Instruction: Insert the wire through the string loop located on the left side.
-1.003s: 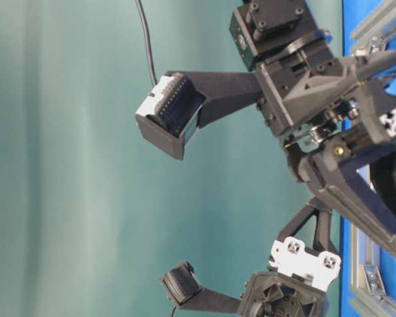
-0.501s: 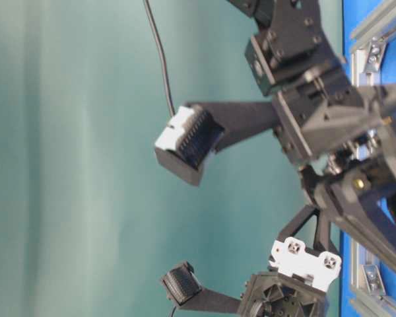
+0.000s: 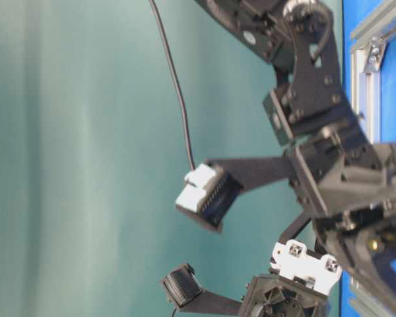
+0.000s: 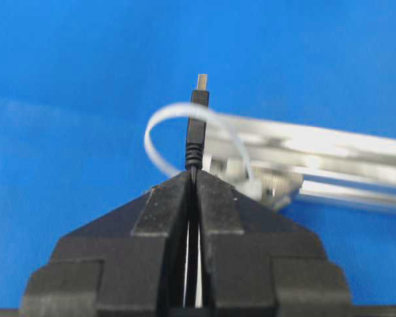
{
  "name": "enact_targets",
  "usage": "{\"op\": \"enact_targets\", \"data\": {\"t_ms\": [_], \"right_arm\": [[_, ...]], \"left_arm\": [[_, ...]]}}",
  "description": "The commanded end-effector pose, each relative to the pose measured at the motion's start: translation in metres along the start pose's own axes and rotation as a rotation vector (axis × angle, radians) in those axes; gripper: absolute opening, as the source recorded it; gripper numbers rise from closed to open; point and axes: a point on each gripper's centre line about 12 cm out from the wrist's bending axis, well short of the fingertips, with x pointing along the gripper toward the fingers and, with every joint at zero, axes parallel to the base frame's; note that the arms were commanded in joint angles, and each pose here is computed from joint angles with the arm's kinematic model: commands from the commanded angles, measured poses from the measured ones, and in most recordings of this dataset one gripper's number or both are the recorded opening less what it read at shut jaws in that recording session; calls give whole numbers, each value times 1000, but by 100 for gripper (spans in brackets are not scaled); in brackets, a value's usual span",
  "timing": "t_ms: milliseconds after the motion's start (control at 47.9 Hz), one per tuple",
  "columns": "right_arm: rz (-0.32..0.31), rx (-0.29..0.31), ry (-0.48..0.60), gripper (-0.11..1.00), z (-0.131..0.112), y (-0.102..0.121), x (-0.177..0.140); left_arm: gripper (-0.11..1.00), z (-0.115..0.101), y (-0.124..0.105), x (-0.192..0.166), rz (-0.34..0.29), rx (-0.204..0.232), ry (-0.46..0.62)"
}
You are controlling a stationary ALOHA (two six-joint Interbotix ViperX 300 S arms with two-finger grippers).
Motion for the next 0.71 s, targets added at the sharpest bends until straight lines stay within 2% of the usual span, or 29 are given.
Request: {"op": "enact_targets", "data": {"t_ms": [0, 460, 689], "right_arm": [[2, -3, -54, 0, 22, 0, 5], [0, -2, -43, 0, 21, -1, 13], [0, -3, -43, 0, 21, -1, 13]], "left_arm": [[0, 12, -2, -2, -8, 1, -38], [0, 11, -2, -4, -6, -1, -36], [0, 7, -1, -21, -6, 2, -26]]}}
